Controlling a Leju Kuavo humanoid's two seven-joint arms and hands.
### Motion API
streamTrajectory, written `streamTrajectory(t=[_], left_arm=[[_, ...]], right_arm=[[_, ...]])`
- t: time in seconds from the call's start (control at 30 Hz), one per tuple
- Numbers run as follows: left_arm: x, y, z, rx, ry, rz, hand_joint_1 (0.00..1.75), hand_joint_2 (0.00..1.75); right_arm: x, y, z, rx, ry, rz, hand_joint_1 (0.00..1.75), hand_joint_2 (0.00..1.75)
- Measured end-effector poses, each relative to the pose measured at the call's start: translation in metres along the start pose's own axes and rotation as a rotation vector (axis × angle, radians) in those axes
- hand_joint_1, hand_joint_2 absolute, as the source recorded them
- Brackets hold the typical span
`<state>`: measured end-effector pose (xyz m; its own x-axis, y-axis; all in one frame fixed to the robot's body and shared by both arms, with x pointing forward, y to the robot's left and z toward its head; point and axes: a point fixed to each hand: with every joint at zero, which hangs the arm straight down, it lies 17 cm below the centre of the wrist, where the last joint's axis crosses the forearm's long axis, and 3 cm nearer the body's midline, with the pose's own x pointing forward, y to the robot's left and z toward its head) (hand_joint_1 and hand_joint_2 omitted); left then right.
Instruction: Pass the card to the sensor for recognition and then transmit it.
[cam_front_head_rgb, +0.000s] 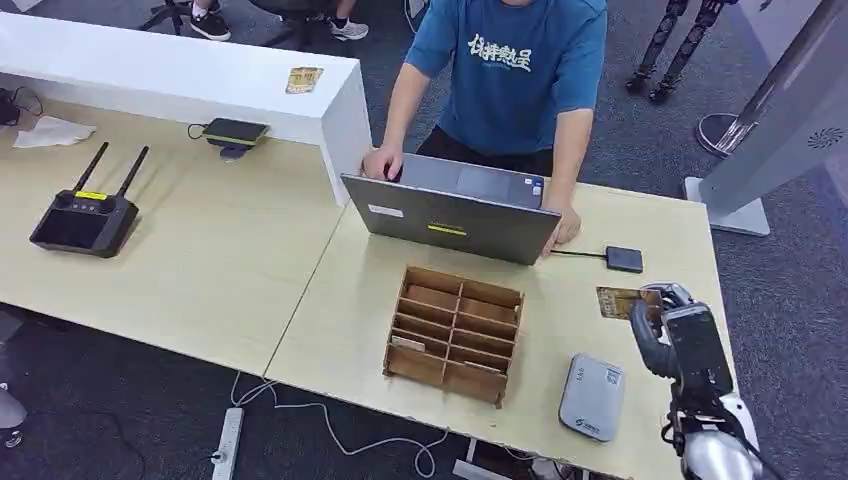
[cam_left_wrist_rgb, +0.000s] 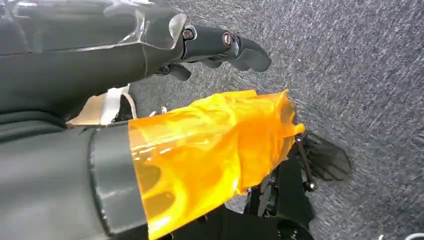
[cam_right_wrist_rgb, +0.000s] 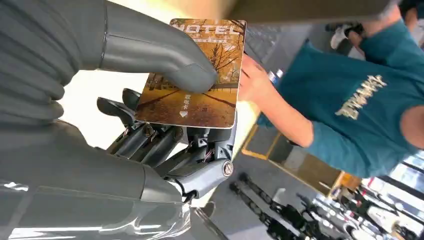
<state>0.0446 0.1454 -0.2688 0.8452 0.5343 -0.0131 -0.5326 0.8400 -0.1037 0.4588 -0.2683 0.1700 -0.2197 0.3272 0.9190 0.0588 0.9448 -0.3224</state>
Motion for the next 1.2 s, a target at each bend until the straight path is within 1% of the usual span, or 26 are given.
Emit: streamTrajectory(t=[0.17, 0.37, 0.67, 0.93, 1.2], left_arm=[[-0.002, -0.001, 0.000, -0.001, 0.002, 0.020, 0.00, 0.00], [-0.002, 0.000, 0.000, -0.001, 0.004, 0.029, 0.00, 0.00], [-0.002, -0.001, 0.000, -0.005, -0.003, 0.055, 0.00, 0.00], [-0.002, -0.001, 0.000, -0.004, -0.005, 0.064, 0.00, 0.00], [-0.002, -0.001, 0.000, -0.004, -0.004, 0.067, 0.00, 0.00]], right_arm=[[-0.018, 0.010, 0.032, 0.038, 0.052, -0.002, 1.75, 1.75], [-0.021, 0.013, 0.041, 0.056, 0.068, -0.003, 1.75, 1.75], [-0.042, 0.020, 0.076, 0.062, 0.141, -0.008, 1.75, 1.75], [-0.057, 0.016, 0.086, 0.032, 0.200, 0.026, 1.75, 1.75], [-0.070, 0.025, 0.100, 0.035, 0.257, 0.034, 1.75, 1.75]])
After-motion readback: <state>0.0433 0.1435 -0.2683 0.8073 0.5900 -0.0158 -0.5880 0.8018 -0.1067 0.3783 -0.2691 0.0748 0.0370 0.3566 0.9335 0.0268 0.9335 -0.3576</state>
